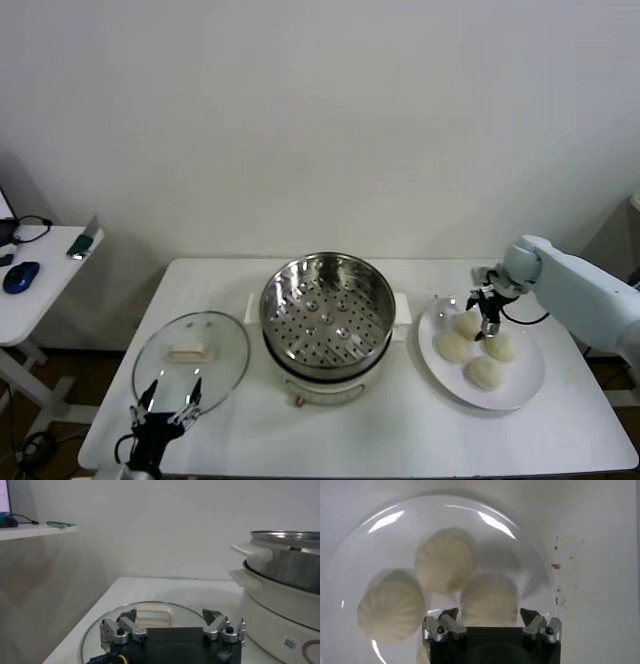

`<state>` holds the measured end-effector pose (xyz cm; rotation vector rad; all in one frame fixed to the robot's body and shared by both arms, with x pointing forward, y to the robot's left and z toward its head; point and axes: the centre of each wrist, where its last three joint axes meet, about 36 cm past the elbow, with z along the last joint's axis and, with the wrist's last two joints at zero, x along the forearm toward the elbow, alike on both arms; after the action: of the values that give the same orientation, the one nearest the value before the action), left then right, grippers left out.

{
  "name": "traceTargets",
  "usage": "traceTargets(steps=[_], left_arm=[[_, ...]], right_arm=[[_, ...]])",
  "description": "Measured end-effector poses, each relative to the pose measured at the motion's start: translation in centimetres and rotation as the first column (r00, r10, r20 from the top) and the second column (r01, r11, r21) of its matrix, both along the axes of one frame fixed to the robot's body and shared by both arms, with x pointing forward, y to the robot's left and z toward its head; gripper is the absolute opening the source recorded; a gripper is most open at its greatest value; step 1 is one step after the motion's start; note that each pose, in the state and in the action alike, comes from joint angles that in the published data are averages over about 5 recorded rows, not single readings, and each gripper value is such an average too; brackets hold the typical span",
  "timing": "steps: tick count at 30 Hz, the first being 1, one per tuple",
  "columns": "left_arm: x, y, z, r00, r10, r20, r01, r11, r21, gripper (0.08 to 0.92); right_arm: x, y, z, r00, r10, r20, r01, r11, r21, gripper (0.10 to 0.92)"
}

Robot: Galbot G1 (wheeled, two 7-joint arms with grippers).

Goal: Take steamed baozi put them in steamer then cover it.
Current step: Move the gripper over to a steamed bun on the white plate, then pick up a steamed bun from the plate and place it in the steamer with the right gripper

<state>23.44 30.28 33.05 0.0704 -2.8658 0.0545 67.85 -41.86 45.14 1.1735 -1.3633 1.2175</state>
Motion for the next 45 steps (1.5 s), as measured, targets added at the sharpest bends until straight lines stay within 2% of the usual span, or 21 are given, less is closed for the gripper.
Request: traceTargets(steps=[9, 21, 26, 32, 36, 39, 45], left_arm=[[0.3, 0.0, -0.1, 1.0000, 0.004, 0.000, -0.004, 1.000, 0.002, 0.823], [0.4, -0.1, -0.3, 1.0000, 0.009, -0.002, -0.009, 1.000, -0.001, 0.823], [0.6, -0.3, -0.3, 1.0000, 0.005, -0.002, -0.005, 1.000, -0.002, 0.823], [0.7, -0.4, -0.3, 1.0000, 0.003, 0.001, -0.003, 1.000, -0.002, 0.823], [0.8, -0.5, -0.2, 1.0000, 0.000, 0.005, 0.000, 1.000, 0.000, 0.823], [0.9, -0.5, 0.0, 1.0000, -0.003, 0.009, 0.003, 1.000, 0.001, 0.823], [1.1, -0.6, 0.3, 0.9998, -0.006, 0.017, 0.006, 1.000, 0.005, 0.823]], right_arm=[[0.4, 0.4, -0.1, 1.000, 0.003, 0.012, -0.003, 1.000, -0.001, 0.742], [0.7, 0.4, 1.5, 0.999, 0.031, 0.029, -0.031, 1.000, 0.001, 0.724], [1.3, 1.2, 4.7, 0.994, 0.088, 0.058, -0.088, 0.996, -0.001, 0.727], [2.5, 4.2, 11.5, 0.968, 0.222, 0.114, -0.221, 0.975, -0.022, 0.729], [2.7, 7.3, 17.1, 0.925, 0.345, 0.161, -0.342, 0.938, -0.048, 0.729], [2.3, 10.7, 21.6, 0.864, 0.464, 0.195, -0.459, 0.885, -0.072, 0.727], [-0.5, 19.0, 28.3, 0.667, 0.708, 0.232, -0.696, 0.703, -0.144, 0.722]])
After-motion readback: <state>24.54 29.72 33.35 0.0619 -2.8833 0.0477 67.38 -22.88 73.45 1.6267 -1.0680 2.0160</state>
